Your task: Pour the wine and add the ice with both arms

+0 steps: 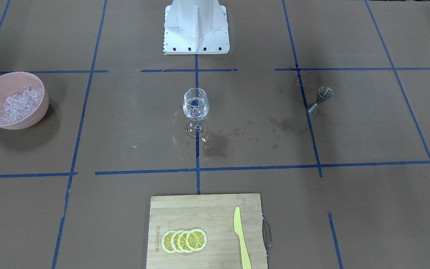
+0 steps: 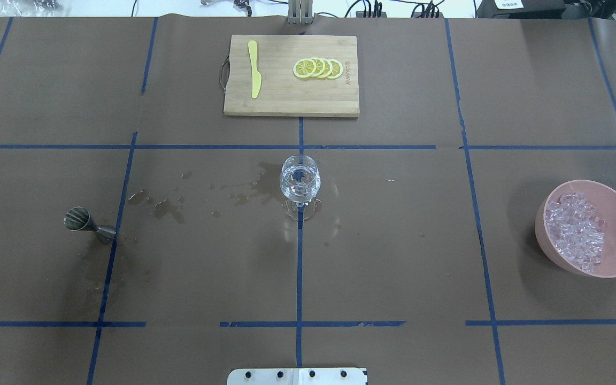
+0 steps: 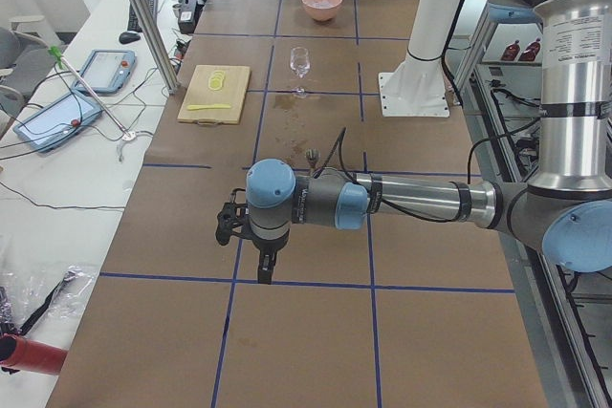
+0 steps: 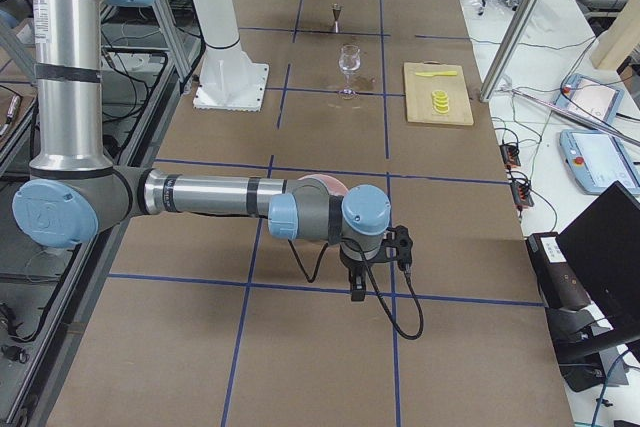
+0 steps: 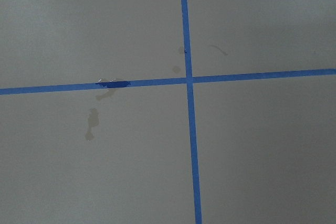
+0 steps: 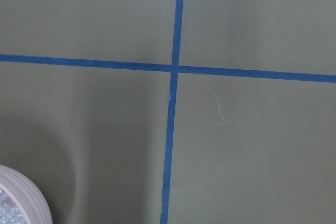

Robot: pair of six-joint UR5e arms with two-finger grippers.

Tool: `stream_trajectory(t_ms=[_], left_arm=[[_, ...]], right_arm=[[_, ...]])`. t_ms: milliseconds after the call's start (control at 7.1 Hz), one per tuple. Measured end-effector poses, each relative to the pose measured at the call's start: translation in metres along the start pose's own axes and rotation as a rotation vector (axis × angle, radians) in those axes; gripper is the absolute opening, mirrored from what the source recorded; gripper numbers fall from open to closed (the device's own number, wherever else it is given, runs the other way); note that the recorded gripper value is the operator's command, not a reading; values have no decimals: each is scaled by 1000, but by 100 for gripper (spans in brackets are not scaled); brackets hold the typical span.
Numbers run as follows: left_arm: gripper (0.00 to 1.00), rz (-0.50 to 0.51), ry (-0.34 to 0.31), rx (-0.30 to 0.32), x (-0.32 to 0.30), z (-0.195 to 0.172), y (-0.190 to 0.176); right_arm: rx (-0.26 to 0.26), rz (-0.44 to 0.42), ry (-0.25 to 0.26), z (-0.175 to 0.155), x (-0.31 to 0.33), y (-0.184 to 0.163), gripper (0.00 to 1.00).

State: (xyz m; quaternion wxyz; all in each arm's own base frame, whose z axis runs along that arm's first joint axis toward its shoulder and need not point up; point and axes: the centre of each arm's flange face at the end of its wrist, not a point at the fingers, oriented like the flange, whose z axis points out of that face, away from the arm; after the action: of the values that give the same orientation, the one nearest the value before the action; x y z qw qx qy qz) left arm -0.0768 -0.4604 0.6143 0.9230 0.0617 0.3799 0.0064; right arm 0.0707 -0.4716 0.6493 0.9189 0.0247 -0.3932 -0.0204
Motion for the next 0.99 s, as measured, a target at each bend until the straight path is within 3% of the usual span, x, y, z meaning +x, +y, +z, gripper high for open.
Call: stream_trajectory(t_ms=[986], left_arm=[[100,-67,2,1,0,0,0]], right_arm=[[18,0,-11,-8,-1,-4,100]])
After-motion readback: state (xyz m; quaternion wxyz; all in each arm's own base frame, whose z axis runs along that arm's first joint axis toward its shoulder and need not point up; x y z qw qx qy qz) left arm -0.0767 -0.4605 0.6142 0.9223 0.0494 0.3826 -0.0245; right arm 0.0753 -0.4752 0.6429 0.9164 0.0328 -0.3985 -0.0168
